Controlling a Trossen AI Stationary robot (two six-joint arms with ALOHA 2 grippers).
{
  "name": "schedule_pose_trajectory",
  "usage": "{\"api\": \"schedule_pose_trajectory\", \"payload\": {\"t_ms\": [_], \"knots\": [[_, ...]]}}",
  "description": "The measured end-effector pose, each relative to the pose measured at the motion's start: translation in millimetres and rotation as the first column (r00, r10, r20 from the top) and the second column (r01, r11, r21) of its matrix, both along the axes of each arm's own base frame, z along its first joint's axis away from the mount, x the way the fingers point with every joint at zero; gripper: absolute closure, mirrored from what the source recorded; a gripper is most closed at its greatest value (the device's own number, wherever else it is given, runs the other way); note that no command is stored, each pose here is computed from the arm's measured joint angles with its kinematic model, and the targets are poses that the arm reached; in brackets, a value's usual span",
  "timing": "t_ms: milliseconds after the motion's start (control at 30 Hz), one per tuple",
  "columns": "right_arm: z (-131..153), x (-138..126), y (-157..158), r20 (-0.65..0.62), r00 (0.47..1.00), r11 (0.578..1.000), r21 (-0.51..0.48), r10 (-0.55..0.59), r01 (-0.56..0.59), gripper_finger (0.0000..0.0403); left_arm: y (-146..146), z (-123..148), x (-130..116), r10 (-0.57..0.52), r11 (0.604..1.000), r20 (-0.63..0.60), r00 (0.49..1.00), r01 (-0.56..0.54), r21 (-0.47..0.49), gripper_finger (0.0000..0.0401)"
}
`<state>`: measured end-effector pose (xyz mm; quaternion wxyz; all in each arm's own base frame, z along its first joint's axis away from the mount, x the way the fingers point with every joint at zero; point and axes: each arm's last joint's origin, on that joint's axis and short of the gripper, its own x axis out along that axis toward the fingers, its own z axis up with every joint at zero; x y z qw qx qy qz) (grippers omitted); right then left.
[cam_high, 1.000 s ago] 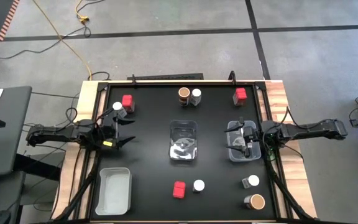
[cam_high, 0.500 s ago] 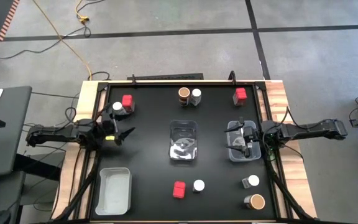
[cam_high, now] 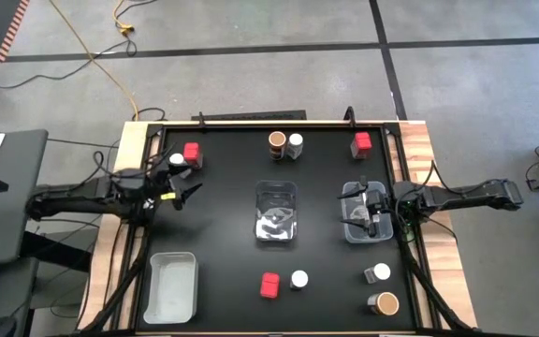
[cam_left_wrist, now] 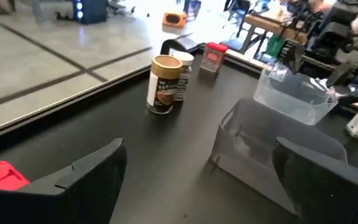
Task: Sort spices by type
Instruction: Put the red seasoning can into the black bin
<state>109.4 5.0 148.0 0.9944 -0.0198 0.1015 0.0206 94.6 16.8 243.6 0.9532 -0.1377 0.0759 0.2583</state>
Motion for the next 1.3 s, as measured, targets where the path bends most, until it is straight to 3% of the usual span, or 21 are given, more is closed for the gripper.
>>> {"api": "schedule_pose_trajectory", "payload": {"t_ms": [333,533,700,900,1300], "knots": [[0.0,0.0,0.0,0.000,1.000,1.000,0.000,0.000,0.000,0.0019,17.8,63.8,33.2,0.090,0.996,-0.279,0.956,-0.093,0.003,0.0018],[0.0,0.0,0.0,0.000,1.000,1.000,0.000,0.000,0.000,0.0019,46.1,92.9,52.1,0.217,0.966,-0.447,0.868,-0.257,-0.031,0.0018],[-0.1,0.0,0.0,-0.001,1.000,1.000,0.000,0.000,0.000,0.0019,80.7,92.0,68.2,0.217,0.929,-0.565,0.796,-0.346,-0.131,0.0018],[-0.1,0.0,0.0,0.000,1.000,1.000,0.000,0.000,0.000,0.0019,120.9,72.7,76.9,0.220,0.832,-0.625,0.749,-0.479,-0.281,0.0018],[-0.1,0.0,0.0,-0.001,1.000,1.000,0.000,0.000,0.000,0.0019,172.3,26.3,79.1,0.229,0.633,-0.745,0.627,-0.677,-0.375,0.0018]]}}
